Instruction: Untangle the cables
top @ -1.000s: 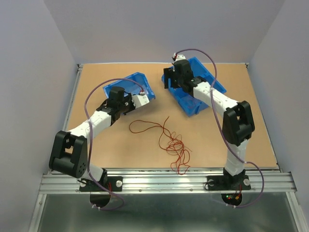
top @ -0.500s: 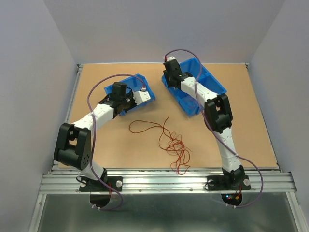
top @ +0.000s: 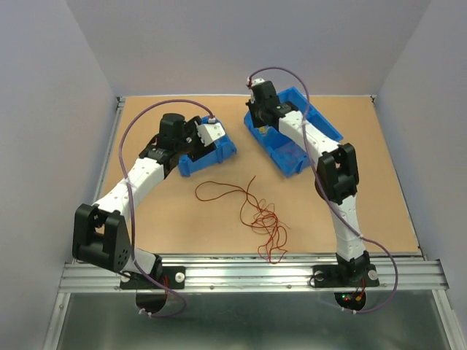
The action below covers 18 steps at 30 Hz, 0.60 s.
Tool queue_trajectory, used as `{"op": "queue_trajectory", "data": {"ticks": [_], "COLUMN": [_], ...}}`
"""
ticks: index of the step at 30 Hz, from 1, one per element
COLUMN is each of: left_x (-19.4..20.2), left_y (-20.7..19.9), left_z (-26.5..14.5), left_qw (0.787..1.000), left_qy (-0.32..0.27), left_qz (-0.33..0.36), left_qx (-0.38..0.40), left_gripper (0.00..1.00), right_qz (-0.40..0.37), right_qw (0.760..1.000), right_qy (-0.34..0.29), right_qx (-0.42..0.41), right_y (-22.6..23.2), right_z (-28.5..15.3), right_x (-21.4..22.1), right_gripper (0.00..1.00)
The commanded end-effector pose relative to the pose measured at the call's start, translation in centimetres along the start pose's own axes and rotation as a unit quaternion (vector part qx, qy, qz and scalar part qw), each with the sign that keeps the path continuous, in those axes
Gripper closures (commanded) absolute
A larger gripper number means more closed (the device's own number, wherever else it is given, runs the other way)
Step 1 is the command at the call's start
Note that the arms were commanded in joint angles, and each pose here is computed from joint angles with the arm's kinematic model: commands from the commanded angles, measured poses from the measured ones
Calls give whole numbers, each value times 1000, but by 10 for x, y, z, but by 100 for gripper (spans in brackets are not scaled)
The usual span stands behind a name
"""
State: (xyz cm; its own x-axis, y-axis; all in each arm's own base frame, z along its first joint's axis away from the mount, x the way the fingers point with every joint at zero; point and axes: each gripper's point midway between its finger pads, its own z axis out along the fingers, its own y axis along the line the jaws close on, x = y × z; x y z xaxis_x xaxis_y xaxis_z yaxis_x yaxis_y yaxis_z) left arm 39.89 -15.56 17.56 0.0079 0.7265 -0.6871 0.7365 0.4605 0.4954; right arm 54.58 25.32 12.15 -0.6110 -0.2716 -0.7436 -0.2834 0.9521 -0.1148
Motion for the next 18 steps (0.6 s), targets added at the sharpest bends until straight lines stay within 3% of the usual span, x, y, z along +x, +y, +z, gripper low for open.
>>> {"op": "queue_trajectory", "data": {"ticks": [1, 12, 18], "left_x": [-58, -100, -93], "left_y": [35, 45, 69], "left_z": [-32, -42, -79], "left_qw": [995, 978, 952], "left_qy": [-82, -186, -249], "left_qz": [1, -68, -142], "left_qx": [-51, -71, -110], "left_gripper": [27, 14, 14], "right_qz": [57, 100, 107], "right_qw": [982, 929, 912], "right_qy": [-164, -258, -267], "right_qx": [-79, -245, -292], "right_y": [7, 57, 95], "right_z": [-122, -253, -270], "right_x": [-128, -192, -203], "right_gripper": [100, 99, 99]}}
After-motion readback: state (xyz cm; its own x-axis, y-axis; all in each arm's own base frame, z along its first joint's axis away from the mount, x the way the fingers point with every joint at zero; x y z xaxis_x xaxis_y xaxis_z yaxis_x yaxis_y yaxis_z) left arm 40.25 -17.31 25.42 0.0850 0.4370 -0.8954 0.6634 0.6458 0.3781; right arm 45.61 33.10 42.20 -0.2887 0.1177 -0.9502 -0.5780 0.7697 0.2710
